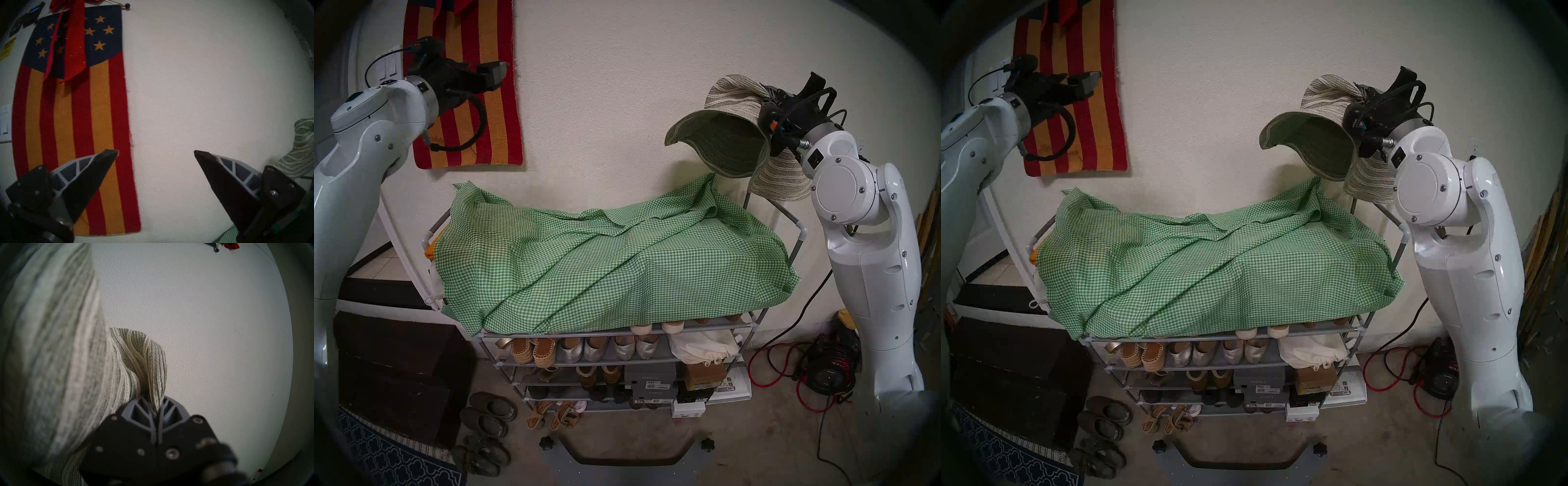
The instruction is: Lift the object off the cloth, cover the shoe rack with the cloth, put the object back
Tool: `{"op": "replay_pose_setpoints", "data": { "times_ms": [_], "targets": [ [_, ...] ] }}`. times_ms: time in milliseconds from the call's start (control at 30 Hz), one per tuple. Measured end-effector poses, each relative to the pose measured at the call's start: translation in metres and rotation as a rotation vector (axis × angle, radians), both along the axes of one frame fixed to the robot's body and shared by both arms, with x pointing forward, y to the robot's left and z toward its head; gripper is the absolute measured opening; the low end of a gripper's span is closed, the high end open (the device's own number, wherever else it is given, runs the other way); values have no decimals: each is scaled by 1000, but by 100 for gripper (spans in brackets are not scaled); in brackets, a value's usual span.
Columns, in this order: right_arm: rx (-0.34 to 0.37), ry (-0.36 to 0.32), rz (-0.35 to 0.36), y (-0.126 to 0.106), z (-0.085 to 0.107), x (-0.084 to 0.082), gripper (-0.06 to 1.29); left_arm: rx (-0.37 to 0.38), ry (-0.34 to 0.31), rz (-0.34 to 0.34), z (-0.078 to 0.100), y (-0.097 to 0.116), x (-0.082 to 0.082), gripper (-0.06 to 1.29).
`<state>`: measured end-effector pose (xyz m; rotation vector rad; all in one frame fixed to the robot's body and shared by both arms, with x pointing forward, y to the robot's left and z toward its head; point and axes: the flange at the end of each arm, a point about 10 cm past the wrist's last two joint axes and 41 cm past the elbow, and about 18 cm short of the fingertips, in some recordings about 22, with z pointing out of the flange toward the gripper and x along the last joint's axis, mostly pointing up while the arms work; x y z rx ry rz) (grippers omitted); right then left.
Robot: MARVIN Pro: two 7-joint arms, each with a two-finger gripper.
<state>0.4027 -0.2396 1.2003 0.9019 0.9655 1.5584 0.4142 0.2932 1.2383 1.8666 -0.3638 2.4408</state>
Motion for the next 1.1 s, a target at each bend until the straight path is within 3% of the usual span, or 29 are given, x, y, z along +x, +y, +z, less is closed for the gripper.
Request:
{"op": "replay_pose_setpoints", "data": {
  "times_ms": [267,600,833,1100],
  "targets": [
    [0,-2,0,0,0,0,-2,59,36,-50,-15,-36,12,127],
    [1,-4,0,0,1,0,-2,169,125,-89,-48,-77,29,127],
    [1,-6,0,0,1,0,-2,216,173,-112,-57,-90,28,127],
    [1,-7,0,0,1,0,-2,291,228,-208,-67,-106,16,127]
  ]
}}
